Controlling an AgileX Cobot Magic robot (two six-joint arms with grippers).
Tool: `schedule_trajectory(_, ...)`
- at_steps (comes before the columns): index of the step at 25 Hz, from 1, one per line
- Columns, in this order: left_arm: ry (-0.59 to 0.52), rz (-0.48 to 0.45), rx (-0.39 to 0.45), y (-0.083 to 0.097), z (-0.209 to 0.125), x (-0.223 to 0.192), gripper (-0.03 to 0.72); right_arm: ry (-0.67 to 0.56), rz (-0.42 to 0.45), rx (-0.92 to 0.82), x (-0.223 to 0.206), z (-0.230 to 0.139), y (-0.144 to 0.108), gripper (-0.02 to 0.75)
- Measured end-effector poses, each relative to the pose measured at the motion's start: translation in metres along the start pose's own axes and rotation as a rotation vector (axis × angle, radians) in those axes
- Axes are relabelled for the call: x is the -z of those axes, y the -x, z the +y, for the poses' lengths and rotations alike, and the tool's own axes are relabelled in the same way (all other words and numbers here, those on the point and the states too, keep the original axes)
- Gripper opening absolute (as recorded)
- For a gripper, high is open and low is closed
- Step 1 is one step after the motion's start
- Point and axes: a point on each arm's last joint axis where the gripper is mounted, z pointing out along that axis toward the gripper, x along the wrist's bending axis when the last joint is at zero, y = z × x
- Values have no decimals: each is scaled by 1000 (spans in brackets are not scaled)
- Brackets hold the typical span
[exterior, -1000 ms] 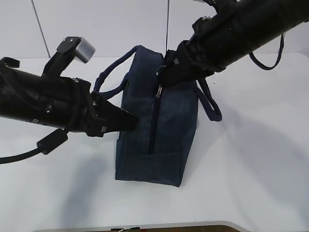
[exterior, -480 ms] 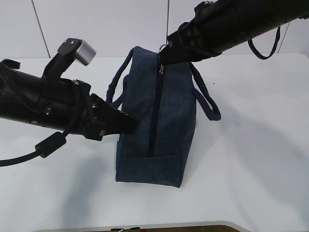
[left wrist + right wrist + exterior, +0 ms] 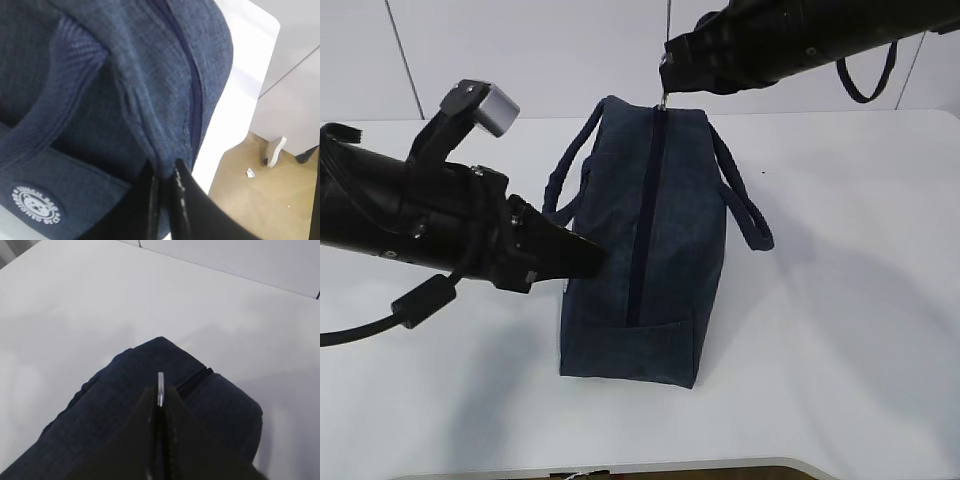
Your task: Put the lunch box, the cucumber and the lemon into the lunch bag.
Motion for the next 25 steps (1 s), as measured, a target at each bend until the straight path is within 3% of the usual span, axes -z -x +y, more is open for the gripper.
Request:
schedule_trajectory(8, -16, -2, -21, 0, -1, 0, -8, 33, -66, -22, -22, -1, 14, 5)
schedule_trajectory(25, -90, 14, -106, -2, -8, 1, -9, 5, -36, -35, -56, 17, 48, 5)
